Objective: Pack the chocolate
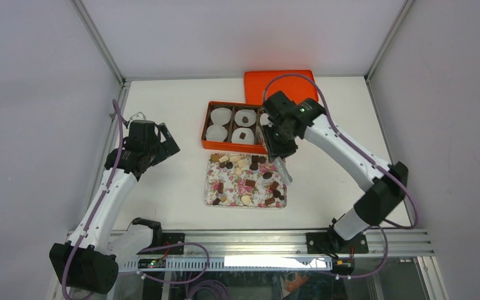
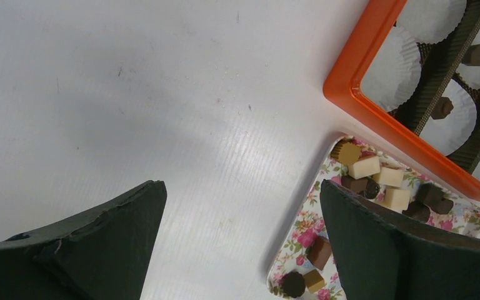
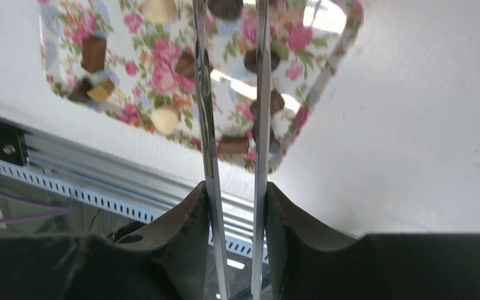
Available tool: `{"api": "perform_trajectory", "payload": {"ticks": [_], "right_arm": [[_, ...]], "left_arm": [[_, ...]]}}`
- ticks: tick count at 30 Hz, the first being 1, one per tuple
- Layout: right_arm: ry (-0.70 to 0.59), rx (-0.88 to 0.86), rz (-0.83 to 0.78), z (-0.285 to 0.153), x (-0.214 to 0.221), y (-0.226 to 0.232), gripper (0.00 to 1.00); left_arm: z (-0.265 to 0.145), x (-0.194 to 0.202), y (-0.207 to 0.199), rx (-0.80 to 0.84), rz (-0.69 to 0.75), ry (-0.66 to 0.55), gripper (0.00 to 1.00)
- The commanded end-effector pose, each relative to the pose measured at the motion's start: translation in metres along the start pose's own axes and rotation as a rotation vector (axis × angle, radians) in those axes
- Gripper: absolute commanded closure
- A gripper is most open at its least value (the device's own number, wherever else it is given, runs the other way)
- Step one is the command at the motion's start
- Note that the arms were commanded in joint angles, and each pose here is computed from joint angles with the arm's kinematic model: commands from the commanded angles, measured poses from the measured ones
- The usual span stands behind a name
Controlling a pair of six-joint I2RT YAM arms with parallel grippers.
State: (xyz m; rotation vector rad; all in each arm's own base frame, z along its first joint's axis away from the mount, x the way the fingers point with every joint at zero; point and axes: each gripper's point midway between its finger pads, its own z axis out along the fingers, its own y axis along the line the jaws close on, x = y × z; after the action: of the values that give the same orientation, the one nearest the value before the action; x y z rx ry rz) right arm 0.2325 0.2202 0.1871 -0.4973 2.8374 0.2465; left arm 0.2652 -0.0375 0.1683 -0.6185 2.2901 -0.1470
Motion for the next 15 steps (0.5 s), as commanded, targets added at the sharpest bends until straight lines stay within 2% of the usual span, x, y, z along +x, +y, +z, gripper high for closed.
{"api": "perform_trajectory", "payload": {"ticks": [1, 6, 15], "right_arm": [[0.033, -0.003, 0.063, -0.001, 0.046, -0.007, 0.64], [0.136, -0.005, 0.104, 0.030, 0.082, -0.006, 0.64], [0.178, 0.056, 0.067, 0.061, 0.081, -0.008, 0.63]], "left_arm": [[-0.001, -0.011, -0.015, 0.047, -0.006, -0.016, 0.01], [0.003, -0.004, -0.018, 0.059, 0.005, 0.022, 0.01], [0.003, 0.000, -0.013, 0.049, -0.004, 0.016, 0.01]]}}
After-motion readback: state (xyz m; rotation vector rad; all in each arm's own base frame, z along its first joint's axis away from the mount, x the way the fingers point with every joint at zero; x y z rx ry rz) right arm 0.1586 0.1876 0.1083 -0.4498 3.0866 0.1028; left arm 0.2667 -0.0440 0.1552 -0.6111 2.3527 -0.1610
